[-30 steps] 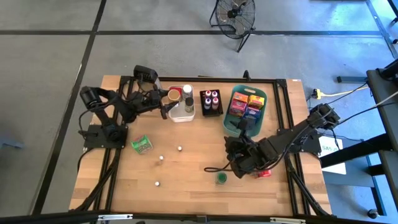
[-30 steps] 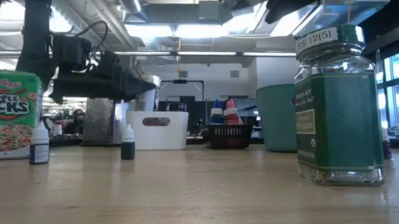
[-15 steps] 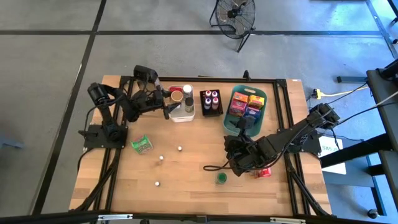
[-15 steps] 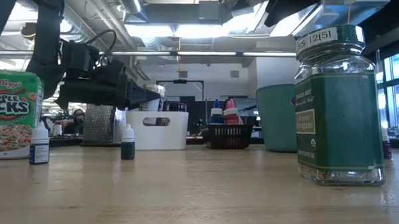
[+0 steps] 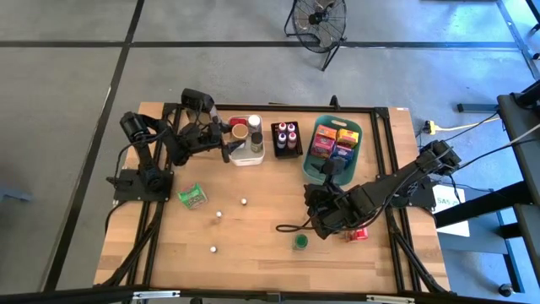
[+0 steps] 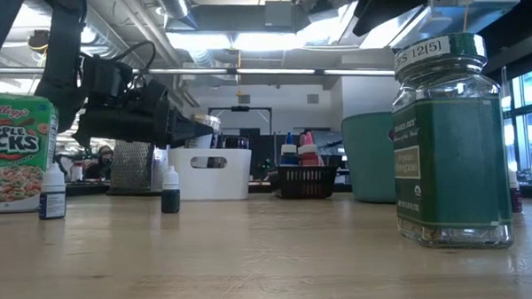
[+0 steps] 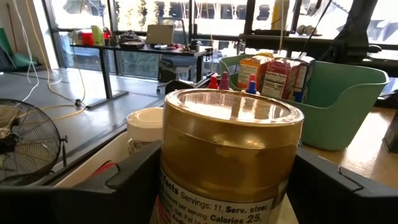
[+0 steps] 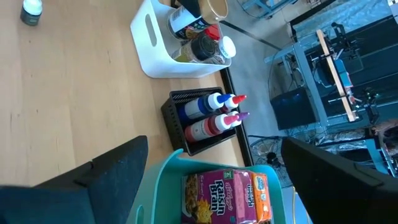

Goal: Pick & Place Kitchen Items
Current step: Put the light brown spice bottle into the white bin

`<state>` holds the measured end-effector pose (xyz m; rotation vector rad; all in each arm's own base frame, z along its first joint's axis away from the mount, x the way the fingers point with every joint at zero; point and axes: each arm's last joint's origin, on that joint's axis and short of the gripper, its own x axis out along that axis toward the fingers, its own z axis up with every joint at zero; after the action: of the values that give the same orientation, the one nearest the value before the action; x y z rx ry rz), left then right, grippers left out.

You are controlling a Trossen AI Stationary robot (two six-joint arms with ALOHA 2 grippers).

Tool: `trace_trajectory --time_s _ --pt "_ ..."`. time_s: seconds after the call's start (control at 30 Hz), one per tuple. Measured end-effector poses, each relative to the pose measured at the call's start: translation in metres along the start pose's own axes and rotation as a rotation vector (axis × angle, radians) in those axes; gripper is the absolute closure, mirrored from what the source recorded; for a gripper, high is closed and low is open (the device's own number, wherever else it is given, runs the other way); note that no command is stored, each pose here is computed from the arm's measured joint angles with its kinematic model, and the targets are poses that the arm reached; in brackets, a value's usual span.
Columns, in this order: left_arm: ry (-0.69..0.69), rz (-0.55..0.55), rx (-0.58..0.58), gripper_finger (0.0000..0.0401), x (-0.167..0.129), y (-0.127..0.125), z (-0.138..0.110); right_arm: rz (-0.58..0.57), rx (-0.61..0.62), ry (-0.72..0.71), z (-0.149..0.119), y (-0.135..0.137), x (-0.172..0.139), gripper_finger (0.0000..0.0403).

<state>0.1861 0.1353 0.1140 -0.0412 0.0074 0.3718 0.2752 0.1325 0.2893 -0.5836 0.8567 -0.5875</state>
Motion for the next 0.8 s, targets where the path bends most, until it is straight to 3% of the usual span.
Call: trace_trajectory --time_s 0.17,0.8 --pt "0.000 0.014 -0.013 0.0105 0.0000 0.0004 -0.0001 0.002 0.000 0.001 0.0000 0.0001 0.0000 0.0033" --pt "0.035 0.021 -0.006 0.0105 0.0001 0.0002 -0.0036 0.035 0.011 0.035 0.0010 -0.0027 0.0067 0.0033"
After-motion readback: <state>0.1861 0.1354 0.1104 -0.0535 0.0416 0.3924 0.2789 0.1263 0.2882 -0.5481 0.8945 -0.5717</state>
